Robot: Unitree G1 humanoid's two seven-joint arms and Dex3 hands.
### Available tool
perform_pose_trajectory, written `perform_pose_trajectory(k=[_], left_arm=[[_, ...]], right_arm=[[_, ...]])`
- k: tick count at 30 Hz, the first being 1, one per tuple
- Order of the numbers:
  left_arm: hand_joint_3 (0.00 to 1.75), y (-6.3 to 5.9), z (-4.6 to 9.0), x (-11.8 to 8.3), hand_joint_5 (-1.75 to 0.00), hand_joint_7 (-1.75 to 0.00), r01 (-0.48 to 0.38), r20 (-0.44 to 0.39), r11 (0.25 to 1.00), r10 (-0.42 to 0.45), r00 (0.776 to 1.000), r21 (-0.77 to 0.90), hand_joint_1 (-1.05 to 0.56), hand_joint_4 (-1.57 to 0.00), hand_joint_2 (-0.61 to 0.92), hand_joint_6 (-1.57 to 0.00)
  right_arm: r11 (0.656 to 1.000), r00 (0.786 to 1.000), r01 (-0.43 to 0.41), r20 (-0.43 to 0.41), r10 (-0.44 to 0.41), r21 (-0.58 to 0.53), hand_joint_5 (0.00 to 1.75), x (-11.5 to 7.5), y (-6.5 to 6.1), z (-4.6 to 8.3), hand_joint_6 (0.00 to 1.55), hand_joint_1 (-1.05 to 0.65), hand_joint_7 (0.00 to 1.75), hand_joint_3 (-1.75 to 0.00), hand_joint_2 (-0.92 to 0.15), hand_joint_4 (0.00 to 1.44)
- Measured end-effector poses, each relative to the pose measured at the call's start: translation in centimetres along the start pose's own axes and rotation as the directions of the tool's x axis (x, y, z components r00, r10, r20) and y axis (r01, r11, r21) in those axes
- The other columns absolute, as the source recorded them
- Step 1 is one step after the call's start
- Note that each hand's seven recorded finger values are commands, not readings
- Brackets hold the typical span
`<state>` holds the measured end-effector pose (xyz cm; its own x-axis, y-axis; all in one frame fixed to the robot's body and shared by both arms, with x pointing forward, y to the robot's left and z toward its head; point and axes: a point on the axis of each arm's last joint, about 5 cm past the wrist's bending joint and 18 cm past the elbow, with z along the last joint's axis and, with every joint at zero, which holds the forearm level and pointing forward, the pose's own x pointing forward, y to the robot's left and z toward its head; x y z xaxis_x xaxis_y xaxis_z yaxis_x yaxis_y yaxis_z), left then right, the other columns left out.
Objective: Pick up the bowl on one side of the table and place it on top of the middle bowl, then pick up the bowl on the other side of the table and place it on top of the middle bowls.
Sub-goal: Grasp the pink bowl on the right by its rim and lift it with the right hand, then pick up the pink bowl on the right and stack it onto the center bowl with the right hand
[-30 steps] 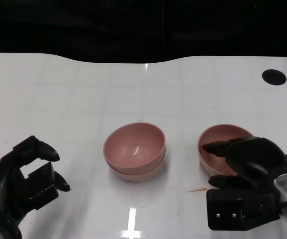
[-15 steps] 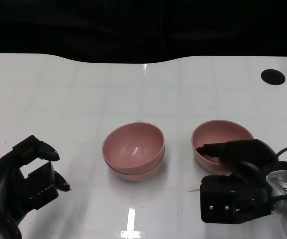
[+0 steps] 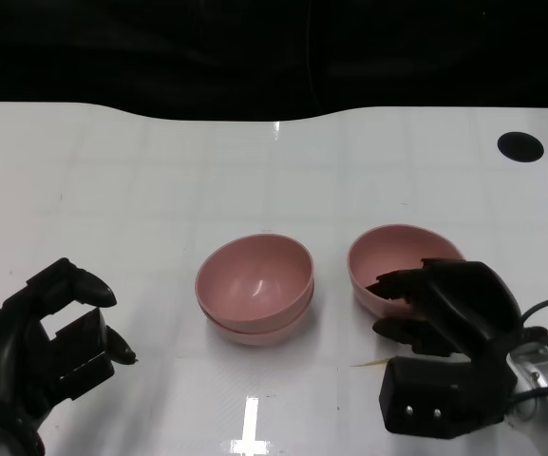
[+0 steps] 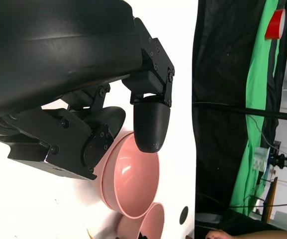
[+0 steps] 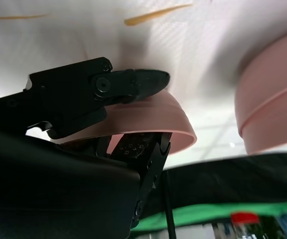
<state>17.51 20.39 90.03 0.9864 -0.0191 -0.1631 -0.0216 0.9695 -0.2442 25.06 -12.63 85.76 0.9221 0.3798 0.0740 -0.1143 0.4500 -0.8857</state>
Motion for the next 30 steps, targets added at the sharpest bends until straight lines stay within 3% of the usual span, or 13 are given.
perform_pose_trajectory(k=[3, 13, 23, 27, 30], left_arm=[[1.20, 0.0, 0.0, 0.0, -1.75, -1.75, 0.000, 0.000, 1.000, 0.000, 1.000, 0.000, 0.03, -0.74, 0.71, -0.58], [1.21, 0.0, 0.0, 0.0, -1.75, -1.75, 0.000, -0.001, 1.000, 0.000, 1.000, 0.000, 0.03, -0.75, 0.69, -0.59], [1.24, -0.4, -0.2, 0.1, -1.75, -1.75, 0.008, -0.003, 1.000, -0.008, 1.000, -0.007, 0.04, -0.76, 0.67, -0.60], [1.25, -0.4, -0.2, 0.1, -1.75, -1.75, 0.010, -0.003, 1.000, -0.010, 1.000, -0.008, 0.05, -0.76, 0.66, -0.61], [1.25, -0.5, -0.2, 0.1, -1.75, -1.75, 0.011, -0.002, 1.000, -0.011, 1.000, -0.009, 0.04, -0.76, 0.66, -0.61]], right_arm=[[0.999, 0.999, 0.036, 0.032, -0.037, 0.022, 1.74, -0.2, 0.3, -0.1, 0.48, -0.22, 1.73, -0.29, -0.92, 0.66], [0.991, 0.985, 0.110, 0.126, -0.119, 0.080, 1.75, -0.2, 0.0, 0.0, 0.52, -0.20, 1.75, -0.32, -0.92, 0.72], [0.955, 0.923, 0.275, 0.247, -0.294, 0.110, 1.75, 1.7, -4.2, 1.6, 0.59, -0.25, 1.75, -0.50, -0.92, 0.81], [0.957, 0.910, 0.268, 0.295, -0.290, 0.115, 1.75, 2.2, -5.7, 2.8, 0.64, -0.25, 1.71, -0.82, -0.77, 0.82], [0.958, 0.903, 0.258, 0.322, -0.284, 0.122, 1.75, 2.5, -6.9, 3.6, 0.63, -0.27, 1.69, -0.84, -0.72, 0.82]])
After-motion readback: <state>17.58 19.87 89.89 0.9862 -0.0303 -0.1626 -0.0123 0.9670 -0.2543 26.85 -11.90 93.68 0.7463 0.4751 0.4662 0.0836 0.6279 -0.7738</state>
